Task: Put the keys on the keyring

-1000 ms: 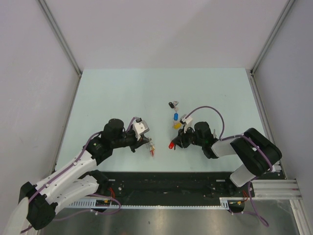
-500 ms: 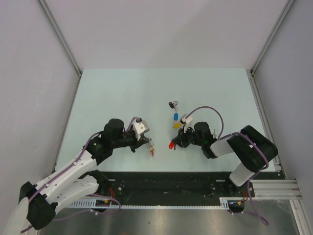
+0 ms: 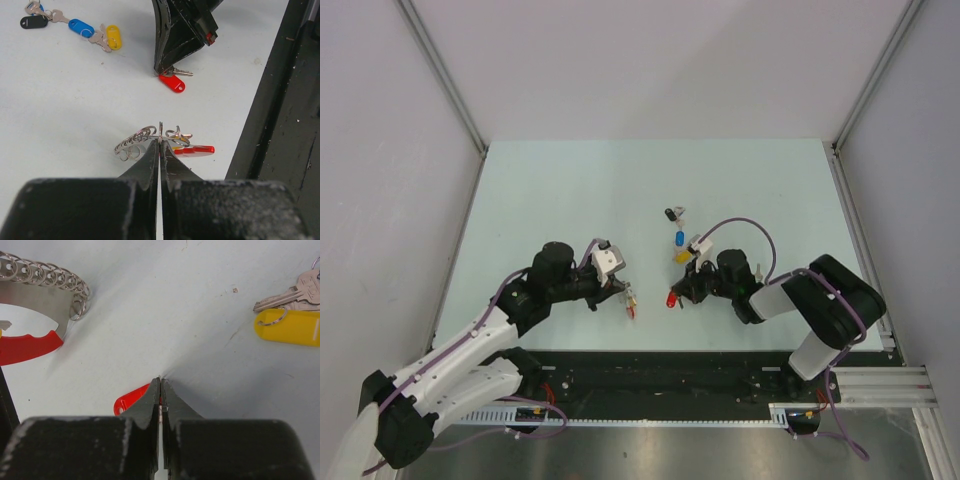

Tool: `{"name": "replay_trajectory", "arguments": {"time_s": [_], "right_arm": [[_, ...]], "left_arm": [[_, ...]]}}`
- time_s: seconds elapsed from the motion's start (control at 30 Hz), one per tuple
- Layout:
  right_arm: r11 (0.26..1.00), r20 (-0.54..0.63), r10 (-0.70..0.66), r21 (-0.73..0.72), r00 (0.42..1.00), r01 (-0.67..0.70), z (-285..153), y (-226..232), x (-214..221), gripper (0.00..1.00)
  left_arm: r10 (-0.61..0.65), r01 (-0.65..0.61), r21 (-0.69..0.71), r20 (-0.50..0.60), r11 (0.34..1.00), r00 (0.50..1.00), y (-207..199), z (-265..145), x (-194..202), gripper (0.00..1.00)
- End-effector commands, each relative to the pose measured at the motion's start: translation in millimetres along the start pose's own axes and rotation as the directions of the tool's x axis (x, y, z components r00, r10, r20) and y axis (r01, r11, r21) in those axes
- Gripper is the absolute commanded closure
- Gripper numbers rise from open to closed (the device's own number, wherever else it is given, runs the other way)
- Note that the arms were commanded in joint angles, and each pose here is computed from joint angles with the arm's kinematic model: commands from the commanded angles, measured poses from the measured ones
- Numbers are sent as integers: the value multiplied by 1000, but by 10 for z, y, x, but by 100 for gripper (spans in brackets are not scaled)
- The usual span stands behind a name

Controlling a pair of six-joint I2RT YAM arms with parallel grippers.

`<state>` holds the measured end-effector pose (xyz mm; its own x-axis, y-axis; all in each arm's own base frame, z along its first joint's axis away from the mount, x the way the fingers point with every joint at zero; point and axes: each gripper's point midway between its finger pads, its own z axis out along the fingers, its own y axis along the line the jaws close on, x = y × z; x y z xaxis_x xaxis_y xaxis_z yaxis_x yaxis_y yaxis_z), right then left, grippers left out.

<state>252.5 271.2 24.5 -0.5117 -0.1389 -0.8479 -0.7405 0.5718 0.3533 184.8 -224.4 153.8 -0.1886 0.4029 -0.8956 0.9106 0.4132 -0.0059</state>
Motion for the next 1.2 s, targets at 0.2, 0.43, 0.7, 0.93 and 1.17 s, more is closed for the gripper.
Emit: {"name": "replay_trajectory", "arguments": {"time_s": [0.2, 0.43, 0.7, 0.93, 1.17], "right_arm": [[985, 97, -164, -43, 982, 169, -229, 369, -478, 100], [936, 183, -327, -70, 927, 344, -460, 823, -971, 100], [868, 229, -442, -134, 867, 478, -674, 1236, -1254, 100], [846, 233, -482, -126, 844, 518, -764, 1379, -1308, 100], [832, 229, -493, -159, 840, 532, -780, 1513, -1275, 100]], "left_arm": [[76, -79, 29, 78, 996, 994, -26, -36, -315, 100], [174, -187, 101, 126, 977, 977, -111, -58, -545, 100], [257, -289, 236, 156, 928, 954, -279, -43, -660, 100], [284, -329, 327, 181, 886, 942, -418, -13, -571, 100], [289, -337, 364, 183, 868, 940, -478, 38, -396, 100]]}}
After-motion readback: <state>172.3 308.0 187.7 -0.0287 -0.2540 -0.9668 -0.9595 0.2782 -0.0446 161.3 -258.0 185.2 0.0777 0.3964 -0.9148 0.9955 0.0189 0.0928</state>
